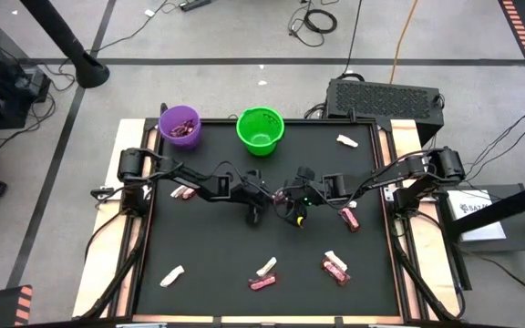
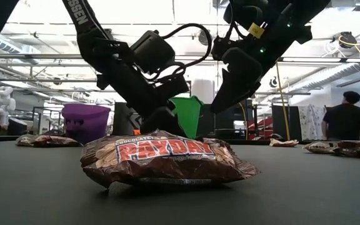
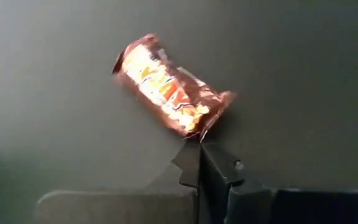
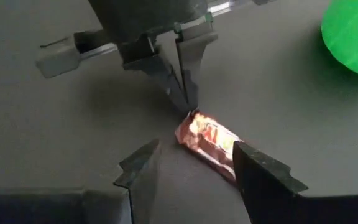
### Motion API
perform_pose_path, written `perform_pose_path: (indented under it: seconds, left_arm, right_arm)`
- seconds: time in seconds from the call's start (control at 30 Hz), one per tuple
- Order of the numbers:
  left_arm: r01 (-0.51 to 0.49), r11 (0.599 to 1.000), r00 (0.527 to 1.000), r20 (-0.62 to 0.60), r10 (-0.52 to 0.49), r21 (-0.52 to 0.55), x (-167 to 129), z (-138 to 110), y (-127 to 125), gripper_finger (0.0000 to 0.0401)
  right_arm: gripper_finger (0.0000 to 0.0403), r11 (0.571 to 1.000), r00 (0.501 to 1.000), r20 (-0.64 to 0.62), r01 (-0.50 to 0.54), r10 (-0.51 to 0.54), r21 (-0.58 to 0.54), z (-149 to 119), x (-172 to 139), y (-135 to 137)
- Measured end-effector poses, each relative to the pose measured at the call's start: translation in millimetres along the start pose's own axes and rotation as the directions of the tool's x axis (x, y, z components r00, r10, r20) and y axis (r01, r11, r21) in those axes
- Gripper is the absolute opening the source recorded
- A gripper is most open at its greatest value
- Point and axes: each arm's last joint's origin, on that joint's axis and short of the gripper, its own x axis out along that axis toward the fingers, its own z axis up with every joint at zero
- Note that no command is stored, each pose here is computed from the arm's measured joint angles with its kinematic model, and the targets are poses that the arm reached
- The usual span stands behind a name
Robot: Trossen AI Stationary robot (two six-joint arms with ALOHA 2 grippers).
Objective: Sort candy by brand, put in halloween buckets
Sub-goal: Put the brown chocolate bar into the purple bucket
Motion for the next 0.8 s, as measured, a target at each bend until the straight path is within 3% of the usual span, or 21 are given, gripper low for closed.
perform_pose_path:
  seconds: [0.17, 0.4, 0.63, 0.8]
  left_arm:
    - [-0.054, 0.998, 0.998, -0.029, 0.055, 0.028, -25.9, 14.0, 3.0, 0.0003]
    - [-0.094, 0.995, 0.995, -0.036, 0.095, 0.041, -101.7, 40.9, 12.9, 0.0002]
    - [-0.301, 0.952, 0.945, -0.116, 0.307, 0.06, -184.7, 39.6, 26.7, 0.0001]
    - [-0.446, 0.893, 0.887, -0.104, 0.449, 0.049, -231.9, 34.3, 35.2, 0.0001]
  right_arm:
    - [0.0192, 1.0, 1.0, -0.006, 0.001, -0.001, 0.0, -0.5, 0.0, -0.1]
    - [0.0192, 1.0, 1.0, -0.014, 0.004, -0.003, 0.022, -1.3, -0.1, -0.3]
    - [0.0192, 0.999, 1.0, -0.015, 0.003, -0.003, 0.044, -1.4, -0.1, 0.0]
    - [0.0192, 0.999, 1.0, -0.005, 0.001, -0.001, 0.047, -0.5, -0.1, 0.2]
